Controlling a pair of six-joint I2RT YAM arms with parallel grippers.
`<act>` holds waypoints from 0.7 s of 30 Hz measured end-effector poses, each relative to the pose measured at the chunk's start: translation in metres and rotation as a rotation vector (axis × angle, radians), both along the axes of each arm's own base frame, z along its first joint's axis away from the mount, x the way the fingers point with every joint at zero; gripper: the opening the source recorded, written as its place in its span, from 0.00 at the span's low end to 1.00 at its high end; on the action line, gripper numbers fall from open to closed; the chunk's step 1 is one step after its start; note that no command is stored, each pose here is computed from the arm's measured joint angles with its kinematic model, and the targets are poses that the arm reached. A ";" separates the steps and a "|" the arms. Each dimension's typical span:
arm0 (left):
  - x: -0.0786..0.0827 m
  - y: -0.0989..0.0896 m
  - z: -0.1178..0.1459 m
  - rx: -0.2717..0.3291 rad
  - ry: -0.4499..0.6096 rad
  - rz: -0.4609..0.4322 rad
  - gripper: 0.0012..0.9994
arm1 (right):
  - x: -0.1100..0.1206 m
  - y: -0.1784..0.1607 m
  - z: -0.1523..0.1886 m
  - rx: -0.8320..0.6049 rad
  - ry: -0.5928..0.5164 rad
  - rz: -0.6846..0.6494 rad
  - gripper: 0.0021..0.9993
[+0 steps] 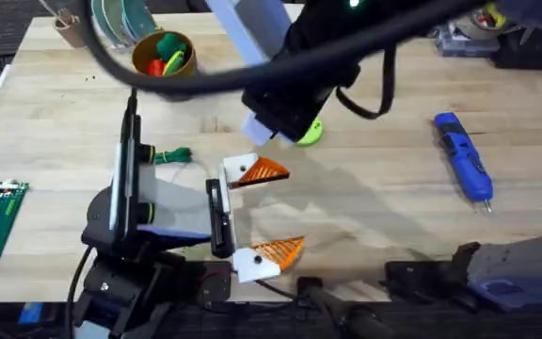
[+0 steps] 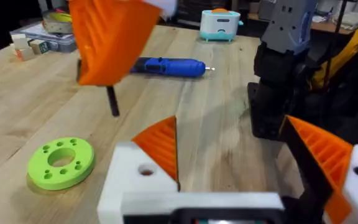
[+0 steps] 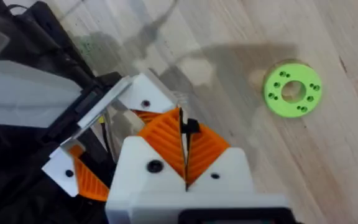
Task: Pick up the gripper from the table and insert it into the empty holder that is missing its gripper. Then pick up a screw, insert it into the mounting hole, and use the screwdriver to tighten it. Finally, clean up the table by picking up the vegetable and placing it into the bucket.
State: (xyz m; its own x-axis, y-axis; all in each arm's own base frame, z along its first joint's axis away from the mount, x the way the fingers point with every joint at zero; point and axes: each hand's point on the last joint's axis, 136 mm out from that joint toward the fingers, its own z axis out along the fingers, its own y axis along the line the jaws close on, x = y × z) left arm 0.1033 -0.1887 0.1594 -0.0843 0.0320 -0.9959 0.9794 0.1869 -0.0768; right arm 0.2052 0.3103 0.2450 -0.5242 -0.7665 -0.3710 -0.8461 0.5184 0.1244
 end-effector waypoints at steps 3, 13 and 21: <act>0.000 0.000 0.000 0.000 0.001 0.000 0.99 | -0.005 0.004 0.000 0.001 0.001 0.014 0.01; 0.000 0.000 0.000 0.000 0.001 0.000 0.99 | -0.014 0.017 0.004 0.053 0.028 0.027 0.01; 0.000 0.000 0.000 0.000 0.001 0.000 0.99 | -0.018 0.020 0.005 0.063 0.046 0.035 0.01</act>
